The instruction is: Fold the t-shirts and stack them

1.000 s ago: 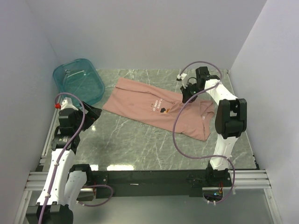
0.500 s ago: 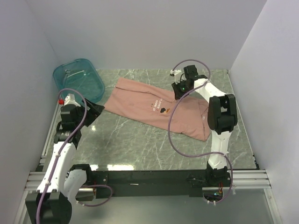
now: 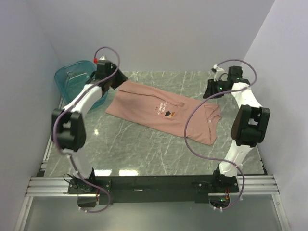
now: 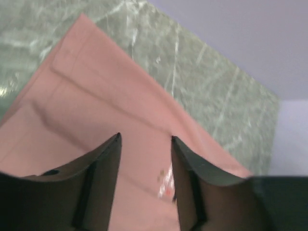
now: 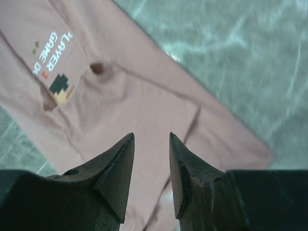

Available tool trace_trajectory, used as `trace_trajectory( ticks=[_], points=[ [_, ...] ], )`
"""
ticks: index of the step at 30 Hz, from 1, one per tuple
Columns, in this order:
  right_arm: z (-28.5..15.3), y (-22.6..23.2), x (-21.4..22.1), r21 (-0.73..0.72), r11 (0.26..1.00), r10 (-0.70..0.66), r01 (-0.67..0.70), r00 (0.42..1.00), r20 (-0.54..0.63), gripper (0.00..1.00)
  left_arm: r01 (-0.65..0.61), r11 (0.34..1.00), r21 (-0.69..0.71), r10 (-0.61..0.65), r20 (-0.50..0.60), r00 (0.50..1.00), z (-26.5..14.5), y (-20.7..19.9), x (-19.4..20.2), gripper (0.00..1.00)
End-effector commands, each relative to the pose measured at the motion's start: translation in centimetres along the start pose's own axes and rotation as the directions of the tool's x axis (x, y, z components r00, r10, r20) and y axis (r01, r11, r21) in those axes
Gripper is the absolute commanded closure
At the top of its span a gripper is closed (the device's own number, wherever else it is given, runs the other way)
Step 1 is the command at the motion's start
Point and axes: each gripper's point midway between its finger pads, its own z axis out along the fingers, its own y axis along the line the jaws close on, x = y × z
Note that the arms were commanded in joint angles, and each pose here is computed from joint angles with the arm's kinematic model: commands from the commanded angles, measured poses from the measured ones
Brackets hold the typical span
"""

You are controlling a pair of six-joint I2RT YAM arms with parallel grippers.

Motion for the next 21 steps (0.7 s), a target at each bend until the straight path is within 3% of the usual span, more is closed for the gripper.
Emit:
trace_trajectory(
  ticks=[1, 5, 9, 21],
  points=[
    [-1.8, 1.1, 1.6, -0.074, 0.993, 0.096, -0.095, 0.995, 0.018, 0.58, 0.011, 0.981, -0.191, -0.012, -0.005, 1.0, 5.0, 3.1, 0.2, 0.51],
    [-2.4, -1.3, 3.1, -0.028, 0.972, 0.235, -0.235, 0.972, 0.024, 0.6, 0.024, 0.965, -0.262, -0.021, 0.014, 1.0, 9.3, 4.4, -0.3, 0.62],
    [-2.0, -2.3, 4.4, 0.012, 0.952, 0.306, -0.306, 0.952, 0.016, 0.62, 0.02, 0.951, -0.308, -0.016, 0.016, 1.0, 12.1, 5.4, -0.6, 0.66],
    [-1.4, -4.0, 5.4, 0.054, 0.929, 0.366, -0.366, 0.931, 0.015, 0.63, 0.083, 0.897, -0.434, -0.068, 0.049, 0.996, 13.7, 9.2, 0.3, 0.64]
  ],
)
